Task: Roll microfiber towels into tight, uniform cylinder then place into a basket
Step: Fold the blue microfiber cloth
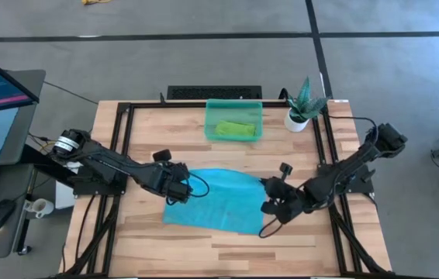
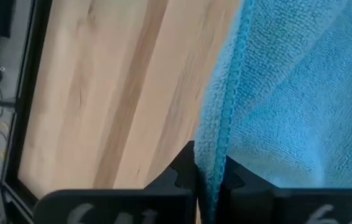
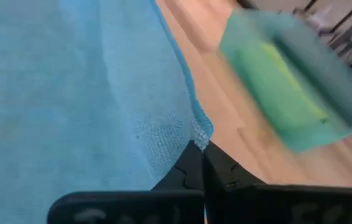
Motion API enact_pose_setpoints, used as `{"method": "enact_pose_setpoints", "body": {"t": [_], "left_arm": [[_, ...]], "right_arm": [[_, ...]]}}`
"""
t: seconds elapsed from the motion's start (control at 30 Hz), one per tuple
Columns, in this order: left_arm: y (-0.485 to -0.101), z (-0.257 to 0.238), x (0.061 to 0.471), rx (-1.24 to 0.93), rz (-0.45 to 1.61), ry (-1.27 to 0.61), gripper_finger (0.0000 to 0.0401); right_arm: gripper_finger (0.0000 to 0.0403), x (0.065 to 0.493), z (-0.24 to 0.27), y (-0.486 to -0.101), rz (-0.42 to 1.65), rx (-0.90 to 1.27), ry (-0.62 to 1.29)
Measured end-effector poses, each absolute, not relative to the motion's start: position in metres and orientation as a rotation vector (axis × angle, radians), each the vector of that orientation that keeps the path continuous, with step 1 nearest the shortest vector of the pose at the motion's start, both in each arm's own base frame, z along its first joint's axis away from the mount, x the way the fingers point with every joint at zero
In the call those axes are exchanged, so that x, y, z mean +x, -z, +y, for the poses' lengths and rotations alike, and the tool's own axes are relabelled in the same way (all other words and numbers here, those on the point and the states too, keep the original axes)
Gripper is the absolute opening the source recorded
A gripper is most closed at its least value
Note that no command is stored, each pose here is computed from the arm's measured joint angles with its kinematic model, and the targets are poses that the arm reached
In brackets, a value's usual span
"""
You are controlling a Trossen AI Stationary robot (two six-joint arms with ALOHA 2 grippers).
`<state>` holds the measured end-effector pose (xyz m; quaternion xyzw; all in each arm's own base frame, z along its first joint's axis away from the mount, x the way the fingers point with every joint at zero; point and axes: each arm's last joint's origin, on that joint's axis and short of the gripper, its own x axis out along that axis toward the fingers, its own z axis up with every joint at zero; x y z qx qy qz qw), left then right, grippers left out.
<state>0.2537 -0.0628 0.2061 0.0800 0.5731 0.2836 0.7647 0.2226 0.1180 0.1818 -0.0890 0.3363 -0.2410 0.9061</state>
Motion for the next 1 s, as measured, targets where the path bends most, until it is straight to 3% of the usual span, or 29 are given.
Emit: {"method": "enact_pose_setpoints", "body": {"t": [0.57, 1.0], "left_arm": [[-0.207, -0.029, 0.260, 0.211, 1.267, -0.706, 0.0000], [-0.207, -0.070, 0.252, 0.265, 1.248, -0.563, 0.0000]], "right_arm": [[0.0010, 0.228, 0.099, -0.183, 0.671, -0.266, 0.636], [0.0007, 0.216, 0.127, -0.180, 0.653, -0.283, 0.518]]}}
